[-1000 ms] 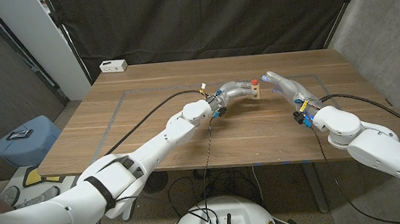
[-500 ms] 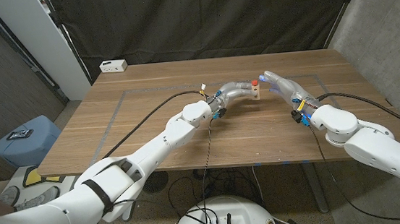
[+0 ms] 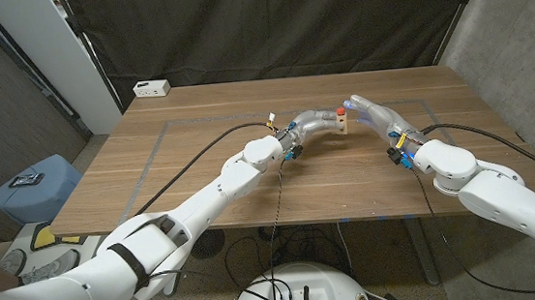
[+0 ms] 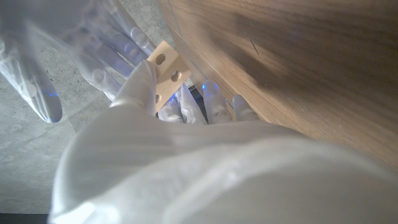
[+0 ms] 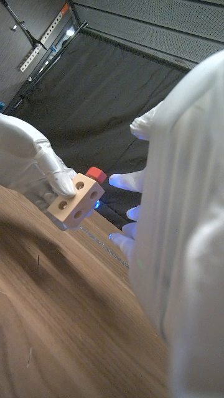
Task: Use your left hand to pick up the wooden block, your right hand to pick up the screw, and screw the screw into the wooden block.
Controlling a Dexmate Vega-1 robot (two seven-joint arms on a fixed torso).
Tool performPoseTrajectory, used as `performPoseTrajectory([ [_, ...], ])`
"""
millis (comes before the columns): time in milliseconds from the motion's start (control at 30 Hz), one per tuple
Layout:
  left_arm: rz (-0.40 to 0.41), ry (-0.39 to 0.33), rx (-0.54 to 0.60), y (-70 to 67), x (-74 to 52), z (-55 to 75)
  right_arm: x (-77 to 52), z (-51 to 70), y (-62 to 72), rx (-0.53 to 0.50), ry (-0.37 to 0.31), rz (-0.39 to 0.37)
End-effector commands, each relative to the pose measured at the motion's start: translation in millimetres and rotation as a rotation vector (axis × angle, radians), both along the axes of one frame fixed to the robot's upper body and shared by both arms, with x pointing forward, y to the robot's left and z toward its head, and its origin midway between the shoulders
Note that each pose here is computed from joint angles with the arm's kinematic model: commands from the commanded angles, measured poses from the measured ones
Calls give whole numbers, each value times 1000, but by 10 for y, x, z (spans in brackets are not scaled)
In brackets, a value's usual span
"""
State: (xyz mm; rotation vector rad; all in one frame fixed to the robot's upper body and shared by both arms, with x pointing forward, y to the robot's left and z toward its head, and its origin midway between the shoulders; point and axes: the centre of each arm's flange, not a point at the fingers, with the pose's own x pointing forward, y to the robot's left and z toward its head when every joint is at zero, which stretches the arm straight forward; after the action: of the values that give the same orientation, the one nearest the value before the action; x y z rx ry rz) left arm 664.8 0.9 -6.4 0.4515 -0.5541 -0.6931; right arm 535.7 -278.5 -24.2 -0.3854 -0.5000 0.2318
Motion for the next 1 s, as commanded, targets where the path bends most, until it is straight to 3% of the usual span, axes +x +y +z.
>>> performPoseTrajectory([
  [33, 3, 0, -4, -11, -1, -4, 22, 5, 32, -23, 13, 25],
  [1000, -1, 13, 4, -63, 90, 39, 25, 5, -1, -29, 35, 19],
])
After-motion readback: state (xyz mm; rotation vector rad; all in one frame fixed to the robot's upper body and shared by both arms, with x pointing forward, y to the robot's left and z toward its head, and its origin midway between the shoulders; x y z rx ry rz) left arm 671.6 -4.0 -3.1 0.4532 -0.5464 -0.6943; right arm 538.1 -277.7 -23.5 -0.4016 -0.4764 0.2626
